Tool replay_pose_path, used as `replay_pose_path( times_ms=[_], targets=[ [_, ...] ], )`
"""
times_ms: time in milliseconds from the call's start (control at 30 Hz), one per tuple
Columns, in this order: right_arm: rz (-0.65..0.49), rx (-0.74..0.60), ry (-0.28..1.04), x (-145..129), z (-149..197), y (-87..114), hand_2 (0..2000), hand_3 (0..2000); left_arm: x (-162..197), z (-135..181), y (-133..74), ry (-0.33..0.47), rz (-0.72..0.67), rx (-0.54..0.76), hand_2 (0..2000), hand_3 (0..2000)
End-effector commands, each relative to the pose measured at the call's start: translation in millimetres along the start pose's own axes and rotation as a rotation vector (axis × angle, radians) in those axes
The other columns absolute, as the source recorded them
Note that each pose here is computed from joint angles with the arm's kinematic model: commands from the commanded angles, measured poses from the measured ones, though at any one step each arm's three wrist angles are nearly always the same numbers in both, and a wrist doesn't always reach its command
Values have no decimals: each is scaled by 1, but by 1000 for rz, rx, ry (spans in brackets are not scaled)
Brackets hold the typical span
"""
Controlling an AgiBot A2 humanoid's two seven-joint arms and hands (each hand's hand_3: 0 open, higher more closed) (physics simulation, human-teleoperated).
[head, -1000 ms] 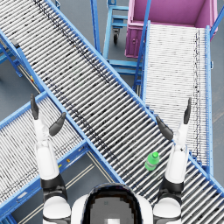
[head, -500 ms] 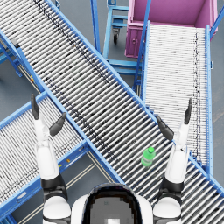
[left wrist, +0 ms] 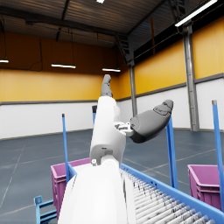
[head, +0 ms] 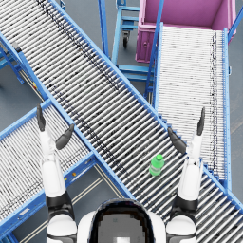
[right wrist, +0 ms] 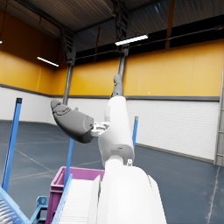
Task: Pick up the oil and place it on the left assembly line, put the cola on the right, and keep Sprite still
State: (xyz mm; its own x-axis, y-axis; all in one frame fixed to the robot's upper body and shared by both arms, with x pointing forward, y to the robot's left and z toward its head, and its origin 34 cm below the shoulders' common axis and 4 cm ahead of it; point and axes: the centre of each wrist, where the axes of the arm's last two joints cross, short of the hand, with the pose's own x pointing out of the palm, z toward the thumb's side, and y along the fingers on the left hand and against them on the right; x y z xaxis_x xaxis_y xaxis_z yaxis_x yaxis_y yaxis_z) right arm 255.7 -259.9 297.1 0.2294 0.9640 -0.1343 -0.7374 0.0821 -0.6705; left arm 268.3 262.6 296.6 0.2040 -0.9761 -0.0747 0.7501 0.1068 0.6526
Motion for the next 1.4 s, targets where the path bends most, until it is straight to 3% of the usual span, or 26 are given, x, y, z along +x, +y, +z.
replay_pose_path(
  times_ms=[33, 500, 1133, 1400],
  targets=[
    [-2, -7, 1, 0, 1, -2, 0, 0, 0, 0, 0, 0, 1, 0, 0, 0],
    [0, -4, -4, 1, 1, -1, 0, 0, -2, 8, 7, 1, 8, 36, 0, 0],
    [-3, 5, -9, 1, -1, 2, 0, 0, -2, 4, 1, -4, 14, 17, 0, 0],
    [-12, -38, -5, -1, 9, -5, 0, 0, -2, 14, 9, -3, 11, 61, 0, 0]
  ],
)
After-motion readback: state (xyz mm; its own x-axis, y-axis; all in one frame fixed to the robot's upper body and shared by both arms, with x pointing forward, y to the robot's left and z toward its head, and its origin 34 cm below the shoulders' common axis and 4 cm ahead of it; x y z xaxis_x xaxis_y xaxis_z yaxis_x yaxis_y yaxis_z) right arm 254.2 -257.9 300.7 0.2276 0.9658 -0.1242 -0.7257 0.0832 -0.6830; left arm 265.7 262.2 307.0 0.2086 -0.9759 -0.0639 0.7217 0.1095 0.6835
